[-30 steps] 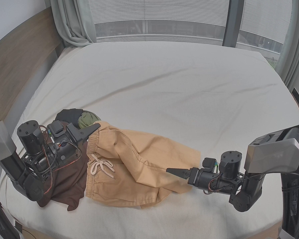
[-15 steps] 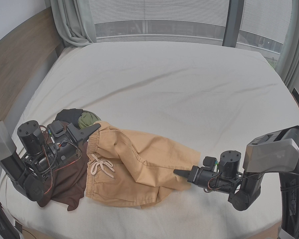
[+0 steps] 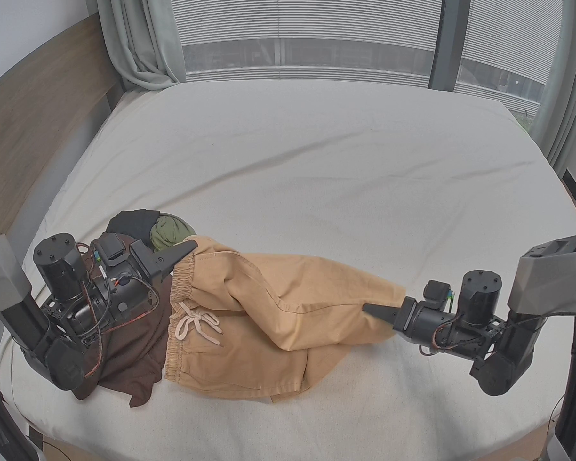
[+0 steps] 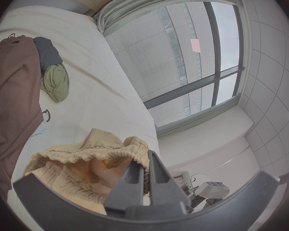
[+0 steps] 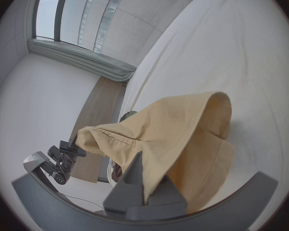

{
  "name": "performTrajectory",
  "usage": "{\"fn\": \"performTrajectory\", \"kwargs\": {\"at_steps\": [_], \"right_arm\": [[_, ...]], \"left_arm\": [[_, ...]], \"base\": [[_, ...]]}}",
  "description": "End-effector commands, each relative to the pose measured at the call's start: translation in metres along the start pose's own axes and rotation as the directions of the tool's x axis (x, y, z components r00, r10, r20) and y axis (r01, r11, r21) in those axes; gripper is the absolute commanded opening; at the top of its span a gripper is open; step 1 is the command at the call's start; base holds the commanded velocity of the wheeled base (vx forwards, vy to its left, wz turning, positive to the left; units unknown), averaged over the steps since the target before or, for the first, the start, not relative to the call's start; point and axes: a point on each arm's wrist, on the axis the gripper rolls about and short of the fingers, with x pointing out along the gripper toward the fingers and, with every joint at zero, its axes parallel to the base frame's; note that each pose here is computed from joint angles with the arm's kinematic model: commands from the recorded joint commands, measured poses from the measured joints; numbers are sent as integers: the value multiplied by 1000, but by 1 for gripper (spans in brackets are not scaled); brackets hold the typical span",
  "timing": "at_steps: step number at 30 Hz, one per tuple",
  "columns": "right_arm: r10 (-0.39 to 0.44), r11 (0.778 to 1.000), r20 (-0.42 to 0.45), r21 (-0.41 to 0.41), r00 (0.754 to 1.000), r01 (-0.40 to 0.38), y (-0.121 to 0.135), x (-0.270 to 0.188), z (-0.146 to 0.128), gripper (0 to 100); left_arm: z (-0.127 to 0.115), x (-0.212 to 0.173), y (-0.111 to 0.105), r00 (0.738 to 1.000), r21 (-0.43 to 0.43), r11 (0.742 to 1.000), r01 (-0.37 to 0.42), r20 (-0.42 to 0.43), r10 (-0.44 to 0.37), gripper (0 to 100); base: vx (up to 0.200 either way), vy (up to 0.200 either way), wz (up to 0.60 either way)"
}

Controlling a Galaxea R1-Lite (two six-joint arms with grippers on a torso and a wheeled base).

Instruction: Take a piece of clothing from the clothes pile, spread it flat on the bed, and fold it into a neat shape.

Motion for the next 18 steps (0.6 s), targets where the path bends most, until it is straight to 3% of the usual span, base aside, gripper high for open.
{"fn": "performTrajectory", "kwargs": {"at_steps": [1,18], "right_arm": [[47,998,73,-31,996,-45,27,-34,20,0],[77,994,113,-89,991,-67,34,-53,35,0]], "left_arm": [[-2,0,-4,1000,14,1000,20,-19,-19,0],[-8,0,-5,999,65,998,22,-36,-20,0]], "base": [[0,0,0],[0,0,0]]}}
